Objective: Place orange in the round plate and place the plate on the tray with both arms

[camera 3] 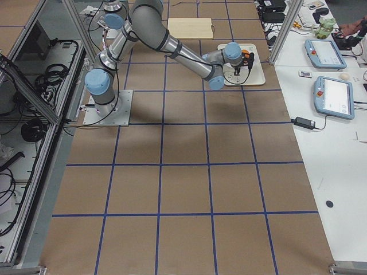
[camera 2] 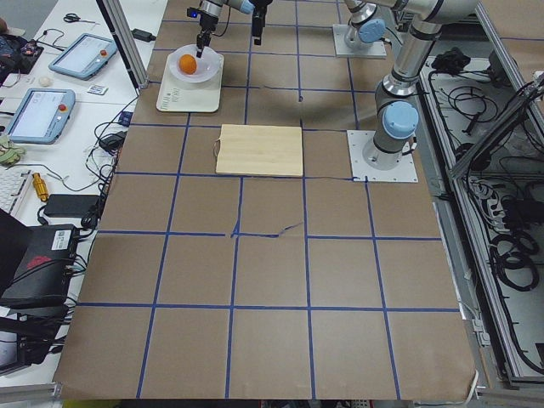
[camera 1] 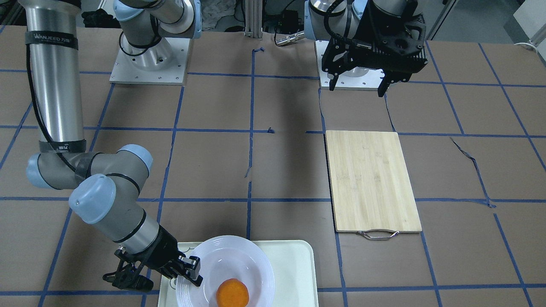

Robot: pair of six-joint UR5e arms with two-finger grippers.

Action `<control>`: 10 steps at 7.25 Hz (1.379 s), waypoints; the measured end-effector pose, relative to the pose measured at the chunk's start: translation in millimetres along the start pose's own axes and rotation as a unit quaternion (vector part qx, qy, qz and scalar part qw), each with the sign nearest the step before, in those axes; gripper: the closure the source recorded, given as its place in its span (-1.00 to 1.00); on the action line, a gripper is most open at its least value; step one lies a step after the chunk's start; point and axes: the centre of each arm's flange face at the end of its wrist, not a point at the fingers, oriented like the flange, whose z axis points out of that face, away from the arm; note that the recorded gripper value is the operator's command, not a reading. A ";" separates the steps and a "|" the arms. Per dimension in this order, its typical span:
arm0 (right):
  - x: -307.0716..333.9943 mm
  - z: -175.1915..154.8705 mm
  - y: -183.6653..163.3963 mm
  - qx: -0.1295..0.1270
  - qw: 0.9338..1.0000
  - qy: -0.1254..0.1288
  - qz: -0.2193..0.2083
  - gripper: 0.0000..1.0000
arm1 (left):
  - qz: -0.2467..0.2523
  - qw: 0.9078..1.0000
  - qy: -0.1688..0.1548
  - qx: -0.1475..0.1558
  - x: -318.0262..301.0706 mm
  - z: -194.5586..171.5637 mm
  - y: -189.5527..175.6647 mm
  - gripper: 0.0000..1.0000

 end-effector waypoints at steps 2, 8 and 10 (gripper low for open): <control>3.4 6.7 2.0 -0.003 1.000 0.005 0.002 -0.59 | -0.001 1.000 0.000 0.000 0.1 -0.1 -0.1 -1.00; -14.1 -100.4 -54.4 0.005 0.999 0.054 -0.006 -1.00 | -0.001 1.000 0.000 0.000 0.1 -0.1 -0.1 -1.00; -36.7 -192.8 -47.6 -0.049 0.987 0.149 -0.027 -1.00 | -0.001 1.000 0.000 0.000 -0.5 0.0 -0.1 -1.00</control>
